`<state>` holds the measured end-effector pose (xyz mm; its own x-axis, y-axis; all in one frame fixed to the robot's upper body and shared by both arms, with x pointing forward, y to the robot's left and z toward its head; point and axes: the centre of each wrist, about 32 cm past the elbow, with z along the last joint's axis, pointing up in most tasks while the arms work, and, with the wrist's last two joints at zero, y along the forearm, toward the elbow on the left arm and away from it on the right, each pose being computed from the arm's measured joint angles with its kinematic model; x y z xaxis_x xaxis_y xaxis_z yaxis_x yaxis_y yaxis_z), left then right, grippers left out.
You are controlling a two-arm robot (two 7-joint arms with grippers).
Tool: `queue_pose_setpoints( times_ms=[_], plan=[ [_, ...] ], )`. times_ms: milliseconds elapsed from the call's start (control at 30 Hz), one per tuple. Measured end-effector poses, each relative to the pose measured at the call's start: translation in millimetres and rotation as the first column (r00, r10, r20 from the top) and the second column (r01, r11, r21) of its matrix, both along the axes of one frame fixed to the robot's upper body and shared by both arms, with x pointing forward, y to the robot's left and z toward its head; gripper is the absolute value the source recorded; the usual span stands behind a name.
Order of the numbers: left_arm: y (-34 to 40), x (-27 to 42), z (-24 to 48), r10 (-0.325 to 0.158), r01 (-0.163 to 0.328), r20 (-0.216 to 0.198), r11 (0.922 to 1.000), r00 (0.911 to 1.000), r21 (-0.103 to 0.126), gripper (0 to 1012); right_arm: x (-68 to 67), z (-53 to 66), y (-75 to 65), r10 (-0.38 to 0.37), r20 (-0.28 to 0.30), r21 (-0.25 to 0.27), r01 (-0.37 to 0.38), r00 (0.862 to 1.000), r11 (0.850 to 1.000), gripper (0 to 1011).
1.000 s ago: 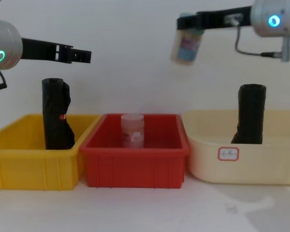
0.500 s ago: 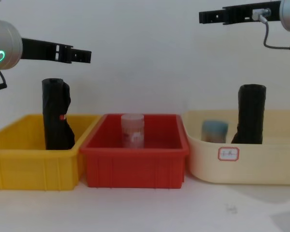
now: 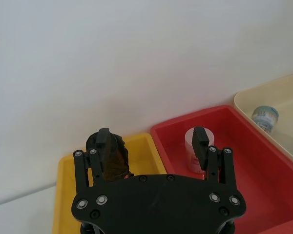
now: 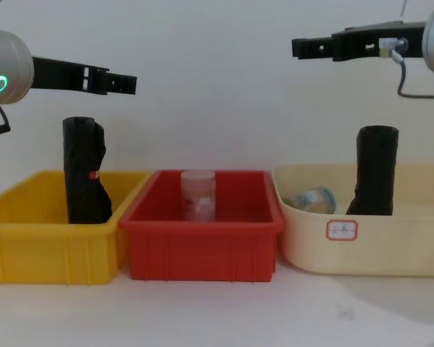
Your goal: Pick up the garbage bag with the one hand and transfer it to the other hand.
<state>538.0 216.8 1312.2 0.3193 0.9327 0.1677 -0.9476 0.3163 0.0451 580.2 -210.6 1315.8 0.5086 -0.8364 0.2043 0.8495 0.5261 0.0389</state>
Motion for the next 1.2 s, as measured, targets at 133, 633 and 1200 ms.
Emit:
queue_pose_setpoints(
  times_ms=[133, 633, 1200],
  plan=[
    [0.0, 0.0, 0.1, 0.0, 0.0, 0.0, 1.0, 1.0, 0.0, 1001, -16.2, -11.3, 5.2, 0.024, -0.002, 0.016, -0.024, 1.0, 1.0, 1000],
    [0.0, 0.0, 0.0, 0.0, 0.0, 0.0, 1.0, 1.0, 0.0, 1001, -55.0, -35.7, 19.9, 0.085, -0.019, 0.068, -0.084, 0.996, 0.994, 1000],
    [0.0, 0.0, 0.0, 0.0, 0.0, 0.0, 1.0, 1.0, 0.0, 1001, -67.7, -41.6, 24.3, 0.105, -0.023, 0.088, -0.102, 0.994, 0.991, 1000]
  ],
)
